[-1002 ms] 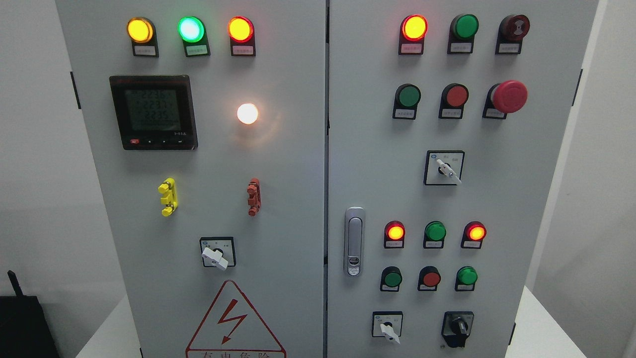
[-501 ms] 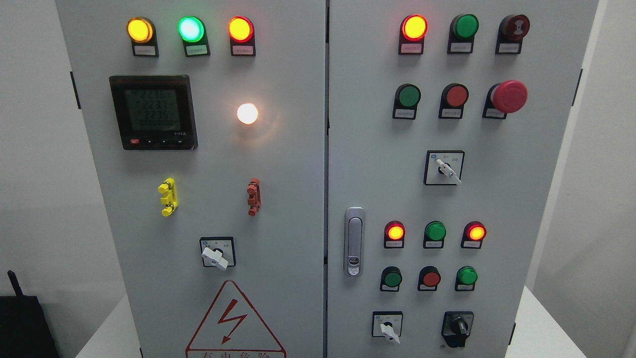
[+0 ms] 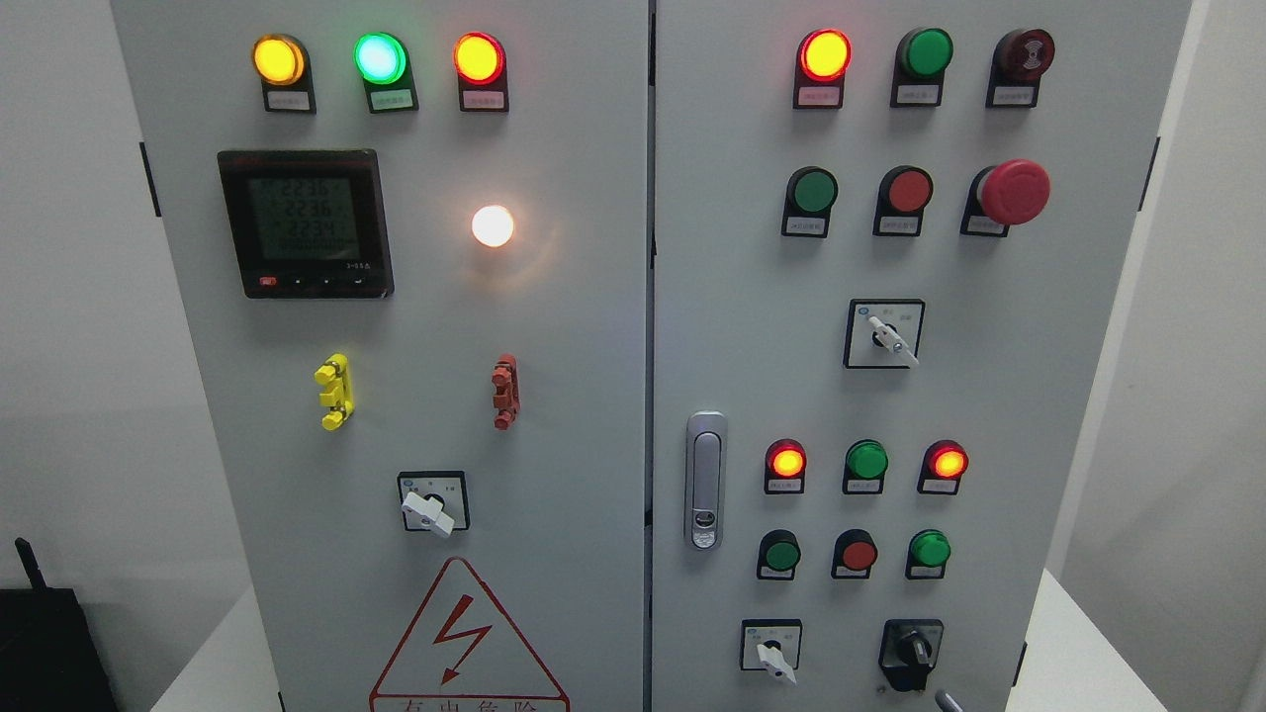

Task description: Trip black knob to open circuit

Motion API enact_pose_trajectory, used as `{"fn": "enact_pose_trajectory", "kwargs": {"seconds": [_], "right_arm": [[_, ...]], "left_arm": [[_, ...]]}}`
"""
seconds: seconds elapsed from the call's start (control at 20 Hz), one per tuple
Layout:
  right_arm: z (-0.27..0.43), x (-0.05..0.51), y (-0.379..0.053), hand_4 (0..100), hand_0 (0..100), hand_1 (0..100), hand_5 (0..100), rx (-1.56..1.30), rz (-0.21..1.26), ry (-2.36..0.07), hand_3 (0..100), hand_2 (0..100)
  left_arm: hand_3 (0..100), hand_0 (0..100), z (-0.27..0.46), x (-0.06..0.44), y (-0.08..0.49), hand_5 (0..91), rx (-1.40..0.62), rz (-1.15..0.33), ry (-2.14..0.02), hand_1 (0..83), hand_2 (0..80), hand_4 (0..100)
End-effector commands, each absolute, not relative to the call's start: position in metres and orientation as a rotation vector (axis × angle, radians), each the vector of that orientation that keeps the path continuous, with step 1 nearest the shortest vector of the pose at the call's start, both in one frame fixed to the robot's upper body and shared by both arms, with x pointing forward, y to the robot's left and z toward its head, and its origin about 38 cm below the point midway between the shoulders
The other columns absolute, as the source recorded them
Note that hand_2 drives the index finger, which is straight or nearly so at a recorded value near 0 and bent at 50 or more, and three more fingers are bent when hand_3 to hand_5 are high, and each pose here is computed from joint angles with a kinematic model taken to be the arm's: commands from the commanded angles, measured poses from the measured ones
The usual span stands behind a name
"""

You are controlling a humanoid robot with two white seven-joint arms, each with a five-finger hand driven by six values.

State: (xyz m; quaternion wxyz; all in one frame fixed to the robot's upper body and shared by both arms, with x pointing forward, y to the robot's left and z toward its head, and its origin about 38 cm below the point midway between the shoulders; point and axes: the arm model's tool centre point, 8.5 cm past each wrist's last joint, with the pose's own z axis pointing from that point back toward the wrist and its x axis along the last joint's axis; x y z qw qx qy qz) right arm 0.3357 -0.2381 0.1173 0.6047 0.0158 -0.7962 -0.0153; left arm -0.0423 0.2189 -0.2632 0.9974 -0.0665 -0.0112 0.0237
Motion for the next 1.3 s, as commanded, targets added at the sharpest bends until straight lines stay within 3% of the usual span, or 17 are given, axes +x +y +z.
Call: {"fn": "enact_pose_trajectory", "kwargs": {"seconds": [0.0, 1.25], "right_arm": [[0.1195, 0.3389, -0.2428, 96, 0, 0, 100, 0.027, -0.07, -1.85, 100, 0], [0.1183, 0.344, -0.2427, 96, 0, 0, 100, 0.058, -0.088, -1.835, 100, 0]], "left_arm": [[0, 12, -0.2632, -0.0425, 0.2187, 0.0, -0.134, 0.024, -0.021, 38.9, 0.0, 0], [0, 12, -0.2632, -0.0425, 0.2187, 0.0, -0.134, 0.024, -0.021, 38.9, 0.0, 0]]}}
